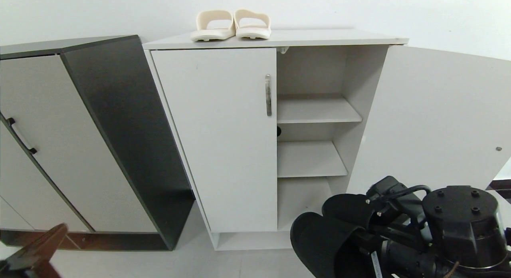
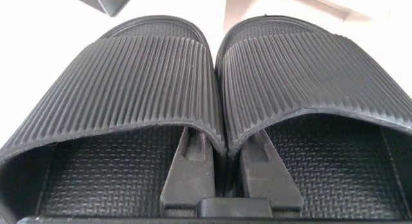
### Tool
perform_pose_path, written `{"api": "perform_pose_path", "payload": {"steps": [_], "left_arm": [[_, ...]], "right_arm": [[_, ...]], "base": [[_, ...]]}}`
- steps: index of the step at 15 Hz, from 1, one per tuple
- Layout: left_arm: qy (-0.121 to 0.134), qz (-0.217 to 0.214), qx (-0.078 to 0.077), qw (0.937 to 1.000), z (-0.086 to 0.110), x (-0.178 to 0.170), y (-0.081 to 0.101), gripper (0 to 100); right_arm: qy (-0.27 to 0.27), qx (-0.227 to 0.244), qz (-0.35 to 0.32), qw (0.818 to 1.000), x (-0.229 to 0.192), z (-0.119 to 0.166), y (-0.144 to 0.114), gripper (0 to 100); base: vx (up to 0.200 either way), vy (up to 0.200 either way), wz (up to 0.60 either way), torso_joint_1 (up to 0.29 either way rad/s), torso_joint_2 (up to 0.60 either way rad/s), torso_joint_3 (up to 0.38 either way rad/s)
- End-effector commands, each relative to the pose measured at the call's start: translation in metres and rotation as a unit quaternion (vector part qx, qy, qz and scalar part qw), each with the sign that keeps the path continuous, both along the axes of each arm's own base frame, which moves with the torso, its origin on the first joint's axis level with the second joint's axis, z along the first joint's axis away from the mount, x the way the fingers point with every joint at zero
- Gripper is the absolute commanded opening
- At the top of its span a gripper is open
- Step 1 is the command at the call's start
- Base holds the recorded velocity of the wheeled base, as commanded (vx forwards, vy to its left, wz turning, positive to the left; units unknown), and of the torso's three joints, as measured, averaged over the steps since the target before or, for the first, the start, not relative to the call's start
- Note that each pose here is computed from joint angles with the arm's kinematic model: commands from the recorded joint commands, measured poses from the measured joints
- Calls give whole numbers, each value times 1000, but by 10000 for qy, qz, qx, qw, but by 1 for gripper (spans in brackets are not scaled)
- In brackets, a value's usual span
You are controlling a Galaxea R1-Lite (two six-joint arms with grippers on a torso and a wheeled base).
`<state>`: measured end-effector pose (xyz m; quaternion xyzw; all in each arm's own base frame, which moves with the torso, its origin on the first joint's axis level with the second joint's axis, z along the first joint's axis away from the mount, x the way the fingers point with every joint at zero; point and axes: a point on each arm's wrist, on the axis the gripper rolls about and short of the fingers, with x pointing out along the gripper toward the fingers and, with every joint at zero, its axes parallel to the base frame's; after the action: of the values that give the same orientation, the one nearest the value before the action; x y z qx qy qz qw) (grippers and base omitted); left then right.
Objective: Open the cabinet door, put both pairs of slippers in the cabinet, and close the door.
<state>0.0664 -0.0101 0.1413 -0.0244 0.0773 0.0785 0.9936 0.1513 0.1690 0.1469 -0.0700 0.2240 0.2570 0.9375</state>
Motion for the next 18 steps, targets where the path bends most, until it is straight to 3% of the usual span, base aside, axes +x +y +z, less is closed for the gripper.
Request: {"api": "perform_pose_path", "payload": {"steps": [1, 2, 3, 4, 5, 7, 8, 9, 10, 12, 14, 15, 16, 17, 18], "left_arm": [[-441, 965, 158, 9942, -54, -77, 21, 0], [-502, 735, 148, 9959, -62, -84, 21, 0], [-575, 544, -8, 9969, -60, -82, 20, 0], [-604, 403, -64, 9973, -59, -83, 19, 0], [-595, 133, -62, 9981, -59, -82, 18, 0], [-558, -343, 149, 9977, -60, -82, 16, 0], [-415, -1078, 589, 9916, -62, -82, 13, 0], [-258, -1516, 447, 9871, -65, -82, 11, 0], [-340, -1246, 201, 9914, -64, -82, 11, 0], [-483, -326, 408, 9975, -65, -85, 11, 0], [-490, -271, 401, 9976, -65, -86, 11, 0], [-753, -489, 382, 9952, -66, -89, 12, 0], [-737, -721, 301, 9942, -66, -89, 11, 0], [-753, -829, 316, 9932, -66, -89, 10, 0], [-747, -900, 434, 9922, -66, -89, 10, 0]], "right_arm": [[83, -110, 10, 9999, 5, -9, 6, 0], [76, -118, 7, 9999, 7, -13, 9, 0], [22, -87, 7, 10000, 9, -15, 12, 0], [-39, -81, -11, 10000, 8, -16, 14, 0], [-64, -91, -51, 9999, 7, -18, 14, 0], [-27, -131, -43, 9999, 5, -22, 11, 0], [-20, -134, -36, 9999, 3, -25, 9, 0], [-44, -105, -37, 9999, 4, -25, 9, 0], [-54, -96, -27, 9999, 4, -25, 10, 0], [-69, -78, -27, 9999, 4, -25, 10, 0], [-49, -102, -27, 9999, 5, -26, 11, 0], [-49, -99, -37, 9999, 5, -26, 11, 0], [-56, -69, -44, 10000, 4, -25, 10, 0], [-85, -33, -45, 9999, 4, -24, 9, 0], [-154, 36, -49, 9999, 4, -22, 10, 0]], "base": [[0, 0, 0, 0, 0, 0], [0, 0, 0, 0, 0, 0], [0, 0, 0, 0, 0, 0], [0, 0, 0, 0, 0, 0], [0, 0, 0, 0, 0, 0], [0, 0, 0, 0, 0, 0], [0, 0, 0, 0, 0, 0], [0, 0, 0, 0, 0, 0], [0, 0, 0, 0, 0, 0], [0, 0, 0, 0, 0, 0], [0, 0, 0, 0, 0, 0], [0, 0, 0, 0, 0, 0], [0, 0, 0, 0, 0, 0], [0, 0, 0, 0, 0, 0], [0, 0, 0, 0, 0, 0]]}}
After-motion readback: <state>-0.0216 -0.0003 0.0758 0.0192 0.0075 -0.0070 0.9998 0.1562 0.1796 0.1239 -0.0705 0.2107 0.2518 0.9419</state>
